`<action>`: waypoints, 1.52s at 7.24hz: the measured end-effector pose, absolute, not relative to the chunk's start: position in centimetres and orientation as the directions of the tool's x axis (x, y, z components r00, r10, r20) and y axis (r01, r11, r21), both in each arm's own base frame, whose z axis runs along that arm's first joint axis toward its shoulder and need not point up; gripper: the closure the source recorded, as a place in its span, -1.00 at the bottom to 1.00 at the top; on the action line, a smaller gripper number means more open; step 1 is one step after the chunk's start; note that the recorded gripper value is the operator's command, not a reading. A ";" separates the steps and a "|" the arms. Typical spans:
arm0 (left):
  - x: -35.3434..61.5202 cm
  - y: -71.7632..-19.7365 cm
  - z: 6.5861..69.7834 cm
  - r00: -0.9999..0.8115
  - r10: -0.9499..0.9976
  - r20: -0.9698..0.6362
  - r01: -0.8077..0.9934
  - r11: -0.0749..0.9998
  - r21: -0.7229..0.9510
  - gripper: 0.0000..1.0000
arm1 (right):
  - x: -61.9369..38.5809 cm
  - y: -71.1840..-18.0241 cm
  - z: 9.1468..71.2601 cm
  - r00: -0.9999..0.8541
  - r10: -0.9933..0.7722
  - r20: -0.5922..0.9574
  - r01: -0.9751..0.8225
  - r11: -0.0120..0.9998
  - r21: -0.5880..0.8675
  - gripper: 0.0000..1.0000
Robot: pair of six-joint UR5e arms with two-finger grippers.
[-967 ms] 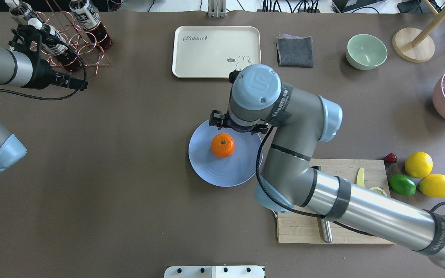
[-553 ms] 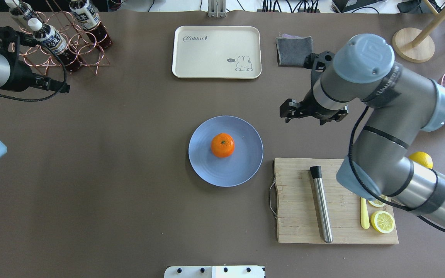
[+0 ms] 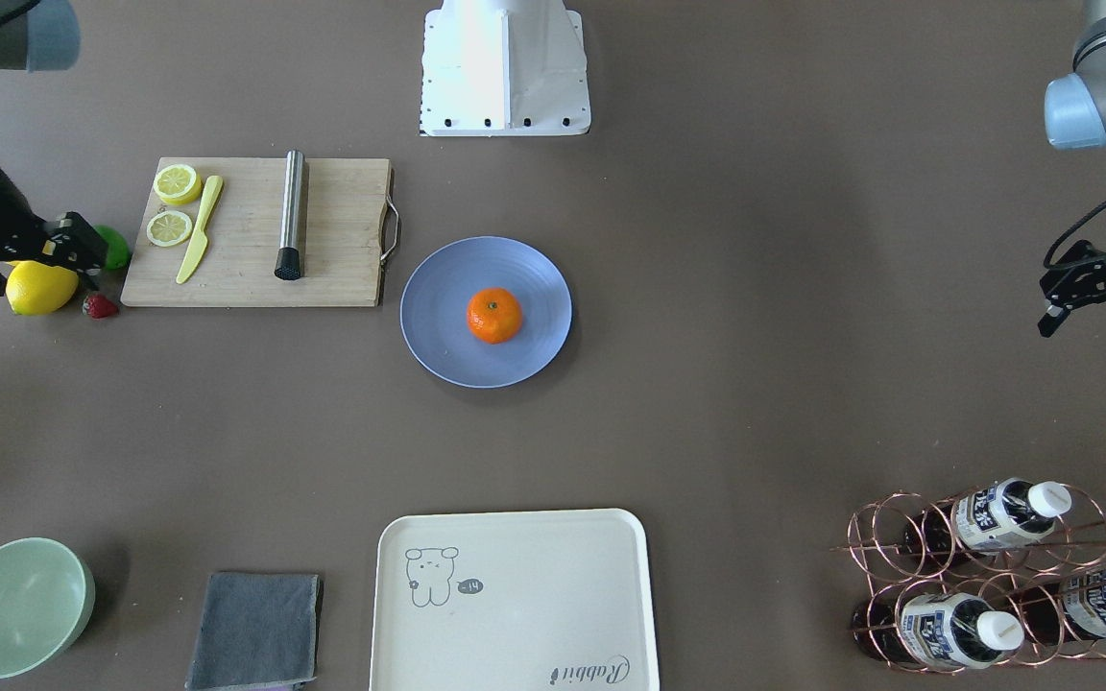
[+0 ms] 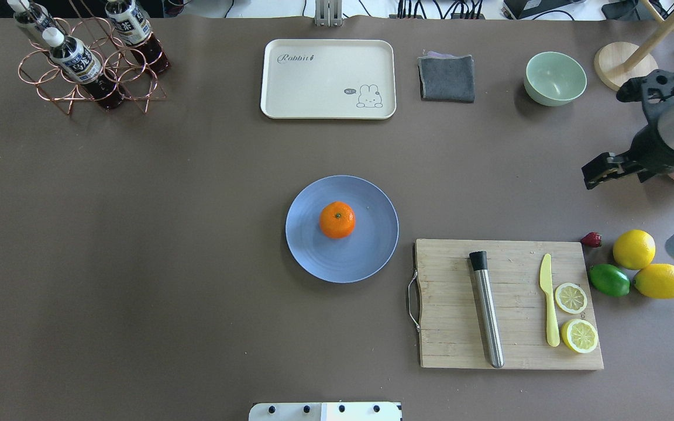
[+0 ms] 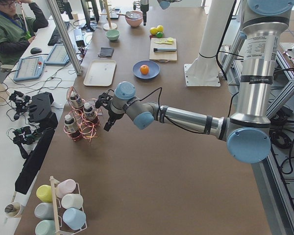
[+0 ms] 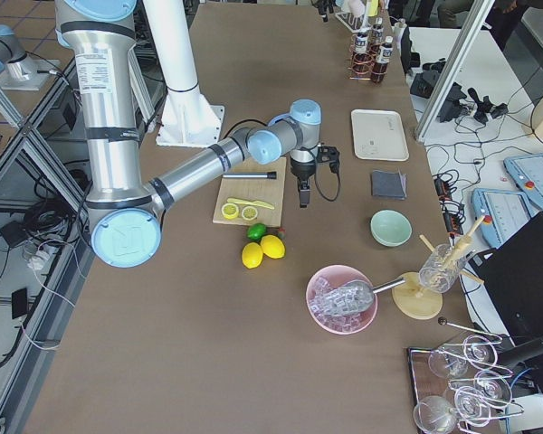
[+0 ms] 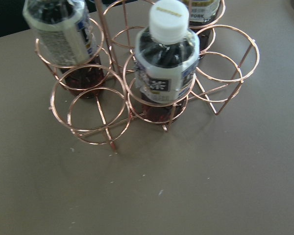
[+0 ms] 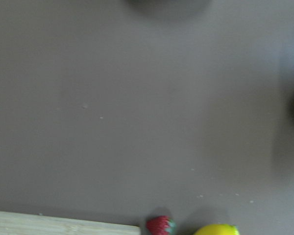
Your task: Pick orange to plate
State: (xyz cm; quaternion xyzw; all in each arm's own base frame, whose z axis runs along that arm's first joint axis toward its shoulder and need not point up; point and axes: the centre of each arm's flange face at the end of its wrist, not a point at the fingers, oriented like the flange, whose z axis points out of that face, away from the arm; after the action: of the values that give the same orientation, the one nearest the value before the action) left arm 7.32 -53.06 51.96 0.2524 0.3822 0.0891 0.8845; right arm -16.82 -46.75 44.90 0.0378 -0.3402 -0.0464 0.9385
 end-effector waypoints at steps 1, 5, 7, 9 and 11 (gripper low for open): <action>4.6 -52.6 53.4 0.713 0.351 -0.607 0.017 0.857 0.516 -0.96 | -11.8 -46.8 48.1 0.750 -0.133 0.648 0.086 0.991 0.103 -1.00; -2.4 -51.9 57.3 0.772 0.291 -0.564 -0.033 0.906 0.422 -0.96 | 6.3 -44.3 60.5 0.753 -0.113 0.648 0.053 0.992 0.111 -1.00; -2.9 -50.3 60.4 0.764 0.252 -0.595 -0.031 0.934 0.355 -0.96 | 8.9 -42.2 63.4 0.744 -0.055 0.666 0.010 0.997 0.071 -1.00; -5.4 -48.3 62.7 0.696 0.194 -0.692 0.026 0.955 0.295 -0.96 | 9.2 -41.8 63.9 0.723 -0.032 0.690 -0.010 0.998 0.056 -1.00; -7.1 -47.7 62.9 0.660 0.166 -0.733 0.068 0.958 0.278 -0.96 | 9.3 -41.8 63.8 0.719 -0.026 0.695 -0.015 0.998 0.053 -1.00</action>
State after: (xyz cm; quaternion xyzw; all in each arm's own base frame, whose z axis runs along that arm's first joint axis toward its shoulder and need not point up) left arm -7.14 -47.73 62.86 0.1419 0.4113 0.0273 0.9000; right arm 9.26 -41.82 63.85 0.0275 -0.3749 -0.0032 0.9267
